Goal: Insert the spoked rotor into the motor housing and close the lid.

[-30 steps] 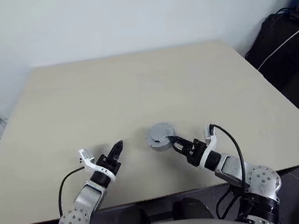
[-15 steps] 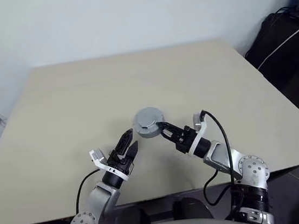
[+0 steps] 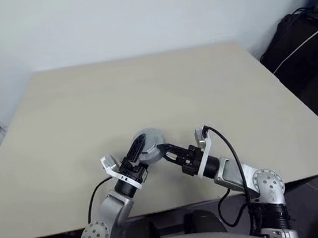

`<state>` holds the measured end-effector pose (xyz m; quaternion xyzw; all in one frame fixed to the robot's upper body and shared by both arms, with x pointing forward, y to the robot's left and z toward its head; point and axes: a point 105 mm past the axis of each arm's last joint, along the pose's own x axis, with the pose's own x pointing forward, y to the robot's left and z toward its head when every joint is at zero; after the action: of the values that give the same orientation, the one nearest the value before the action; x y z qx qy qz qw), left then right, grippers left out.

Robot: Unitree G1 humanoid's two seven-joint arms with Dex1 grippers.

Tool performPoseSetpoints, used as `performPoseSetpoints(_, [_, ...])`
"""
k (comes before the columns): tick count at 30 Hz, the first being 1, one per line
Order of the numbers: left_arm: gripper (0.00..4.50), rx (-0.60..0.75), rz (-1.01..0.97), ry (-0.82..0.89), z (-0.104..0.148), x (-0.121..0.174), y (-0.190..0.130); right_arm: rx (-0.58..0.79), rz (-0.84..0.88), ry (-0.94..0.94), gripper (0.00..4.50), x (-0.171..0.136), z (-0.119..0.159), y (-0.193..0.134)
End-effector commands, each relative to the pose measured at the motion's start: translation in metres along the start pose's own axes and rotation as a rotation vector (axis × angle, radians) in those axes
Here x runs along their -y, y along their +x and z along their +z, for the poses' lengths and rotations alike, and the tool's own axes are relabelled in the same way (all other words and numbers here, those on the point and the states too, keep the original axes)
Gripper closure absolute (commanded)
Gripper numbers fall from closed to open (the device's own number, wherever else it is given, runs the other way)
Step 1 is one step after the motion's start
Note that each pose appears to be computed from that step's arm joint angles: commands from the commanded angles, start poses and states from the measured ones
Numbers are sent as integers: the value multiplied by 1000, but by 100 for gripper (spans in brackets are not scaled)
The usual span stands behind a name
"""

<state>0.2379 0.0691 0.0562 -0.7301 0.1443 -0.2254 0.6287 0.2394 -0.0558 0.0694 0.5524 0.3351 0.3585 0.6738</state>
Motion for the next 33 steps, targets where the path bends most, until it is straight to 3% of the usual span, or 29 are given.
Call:
performPoseSetpoints(1, [95,15,-111,-64,-9,18,14,18,59,-64,273,-18,5,2])
performPoseSetpoints(5, [221,12,-109,-64,-9,17,13,28,41,-92,273,-17,7,2])
performPoseSetpoints(7, [230,12,-107,-63,-9,17,13,44,28,-107,273,-14,10,1])
performPoseSetpoints(12, [238,21,-94,-42,-6,17,12,72,-32,-172,109,-8,17,-5])
performPoseSetpoints(15, [238,44,-63,7,0,14,13,46,-165,-347,5,4,19,-10])
performPoseSetpoints(19, [238,114,6,104,21,7,16,62,-412,-697,0,27,34,-23])
performPoseSetpoints(25, [238,247,112,244,62,-1,22,43,-589,-1219,0,46,42,-35])
performPoseSetpoints(28, [238,325,167,303,88,-3,28,111,-620,-1381,0,48,47,-38])
performPoseSetpoints(33, [238,378,213,338,113,-5,38,237,-673,-1445,0,48,55,-43])
